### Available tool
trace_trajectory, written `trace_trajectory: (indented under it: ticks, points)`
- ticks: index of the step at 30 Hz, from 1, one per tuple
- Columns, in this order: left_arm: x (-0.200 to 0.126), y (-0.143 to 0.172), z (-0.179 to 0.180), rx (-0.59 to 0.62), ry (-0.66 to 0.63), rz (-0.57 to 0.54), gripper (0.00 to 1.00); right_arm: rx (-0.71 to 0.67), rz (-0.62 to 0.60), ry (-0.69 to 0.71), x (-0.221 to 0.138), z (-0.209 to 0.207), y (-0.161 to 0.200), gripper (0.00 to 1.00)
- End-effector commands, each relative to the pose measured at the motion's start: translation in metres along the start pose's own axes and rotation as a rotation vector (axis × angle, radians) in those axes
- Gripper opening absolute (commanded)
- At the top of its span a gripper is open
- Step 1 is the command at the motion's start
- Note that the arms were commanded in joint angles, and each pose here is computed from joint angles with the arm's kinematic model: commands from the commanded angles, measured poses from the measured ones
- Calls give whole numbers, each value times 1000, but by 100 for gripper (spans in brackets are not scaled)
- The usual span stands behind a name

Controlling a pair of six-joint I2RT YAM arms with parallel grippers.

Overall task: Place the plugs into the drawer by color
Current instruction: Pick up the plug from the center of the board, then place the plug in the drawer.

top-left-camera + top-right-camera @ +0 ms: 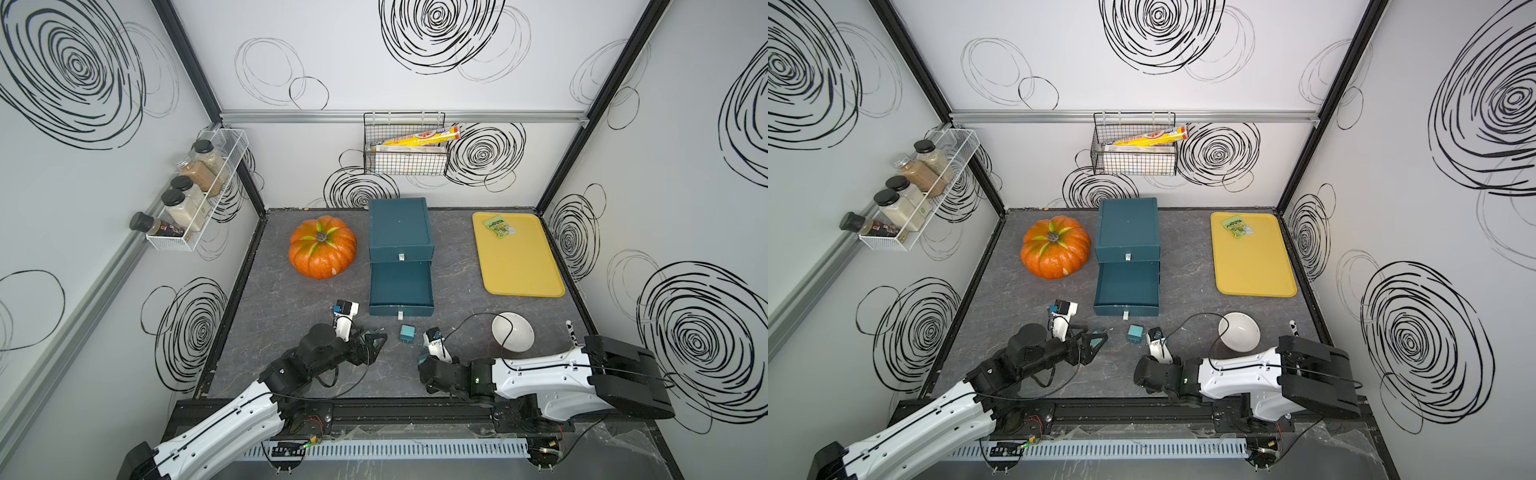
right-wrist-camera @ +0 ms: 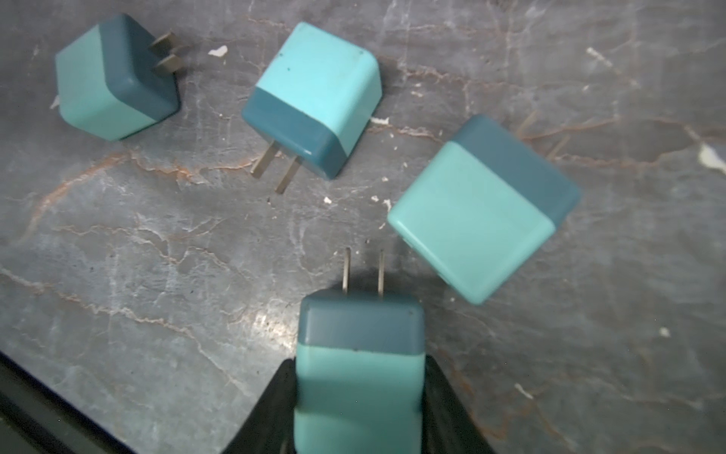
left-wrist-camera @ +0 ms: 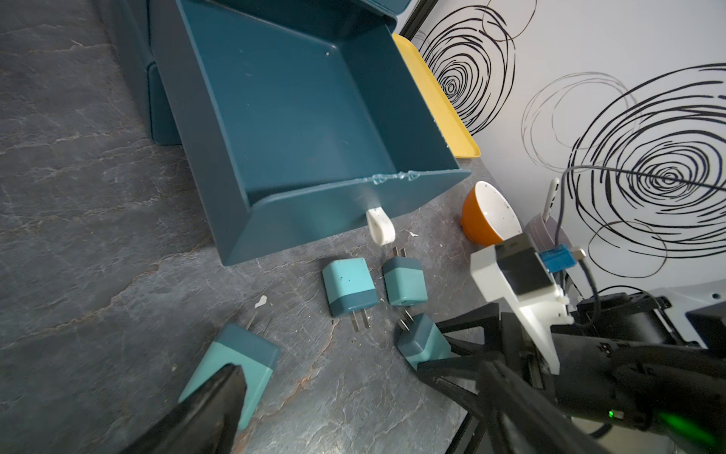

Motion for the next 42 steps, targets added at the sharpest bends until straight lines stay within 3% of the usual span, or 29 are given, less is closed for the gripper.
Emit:
trace_trajectory:
  ticks: [1,9,13,16,21,24,26,42]
  points:
    - [-1,-1,-4,10,43,-10,98,-56,50,-31,-5,-5,10,32]
    - [-20,-10,-41,21,452,-49,98,-46,-140,-473,-75,21,-34,29]
    - [-30,-22,-51,-3,520,-113,98,-33,-283,-673,-115,19,-63,26]
    - [-34,-34,-60,11,518,-124,98,-43,-354,-725,-136,14,-91,27]
    - [-37,-58,-69,45,406,-182,98,-41,-378,-494,-143,12,-141,25]
    - [-37,-69,-56,28,204,-265,98,-12,-357,-145,-133,3,-165,23]
    - [-36,-70,-45,18,90,-304,98,-20,-314,-2,-120,0,-177,22]
    - [-16,-53,-28,12,59,-224,98,-69,-111,188,-32,-6,-222,17]
Point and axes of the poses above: each gripper's point midway between its finger pads, its own x axis out along the fingers, its own z axis along the line the jaws close on, y = z × x, the point moved 9 cm from there along -x, back along the fingers, and after that the axes turned 6 degrees about -x, right-handed, at the moved point
